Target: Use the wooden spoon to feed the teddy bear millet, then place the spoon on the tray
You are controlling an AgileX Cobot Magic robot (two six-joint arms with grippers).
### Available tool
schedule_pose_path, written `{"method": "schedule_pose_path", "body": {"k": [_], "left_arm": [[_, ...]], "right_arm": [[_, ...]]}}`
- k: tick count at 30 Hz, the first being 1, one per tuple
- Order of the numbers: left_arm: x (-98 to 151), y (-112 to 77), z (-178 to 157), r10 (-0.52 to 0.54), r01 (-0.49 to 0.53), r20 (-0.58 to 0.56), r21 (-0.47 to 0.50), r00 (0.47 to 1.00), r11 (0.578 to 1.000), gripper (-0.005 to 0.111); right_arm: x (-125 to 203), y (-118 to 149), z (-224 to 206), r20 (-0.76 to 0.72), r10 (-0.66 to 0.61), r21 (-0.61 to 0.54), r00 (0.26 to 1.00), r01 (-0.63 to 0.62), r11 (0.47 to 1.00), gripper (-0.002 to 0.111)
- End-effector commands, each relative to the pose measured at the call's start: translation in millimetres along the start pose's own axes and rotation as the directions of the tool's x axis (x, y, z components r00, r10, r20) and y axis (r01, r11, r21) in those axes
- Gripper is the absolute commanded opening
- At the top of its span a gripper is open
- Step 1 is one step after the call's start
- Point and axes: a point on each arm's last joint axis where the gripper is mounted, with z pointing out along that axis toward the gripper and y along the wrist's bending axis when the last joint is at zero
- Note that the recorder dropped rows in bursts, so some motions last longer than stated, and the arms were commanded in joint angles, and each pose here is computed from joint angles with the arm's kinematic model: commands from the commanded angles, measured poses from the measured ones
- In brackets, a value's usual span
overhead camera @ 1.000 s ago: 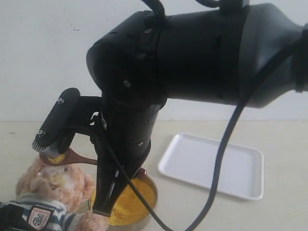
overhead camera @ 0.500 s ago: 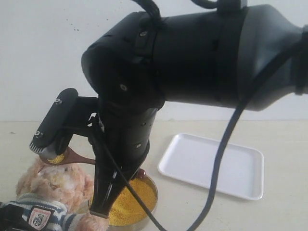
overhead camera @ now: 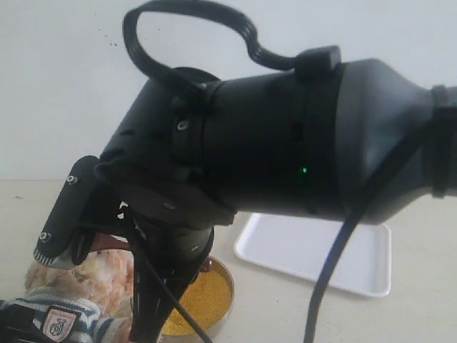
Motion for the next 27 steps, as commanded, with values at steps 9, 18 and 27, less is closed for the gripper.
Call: {"method": "schedule_pose_path", "body": {"k": [9, 18, 27], "left_arm": [[1.2, -1.7, -0.1, -0.008, 0.008, 0.001, 0.023, 1.0, 1.0, 0.004], [0.8, -2.0, -0.1, -0.011, 0.01, 0.005, 0.026, 1.0, 1.0, 0.004], [0.4, -2.3, -0.1, -0.006, 0.006, 0.009, 0.03, 1.0, 1.0, 0.004]], "right_arm": [[-3.9, -2.1, -6.8, 0.043, 0.007, 0.066, 0.999, -0.009, 0.998, 0.0], [-0.2, -6.8, -7.3, -0.002, -0.017, 0.121, 1.0, 0.017, 0.993, 0.0], [-6.4, 24.2, -10.4, -0.008, -0.149, 0.288, 0.989, 0.145, 0.947, 0.0]]}}
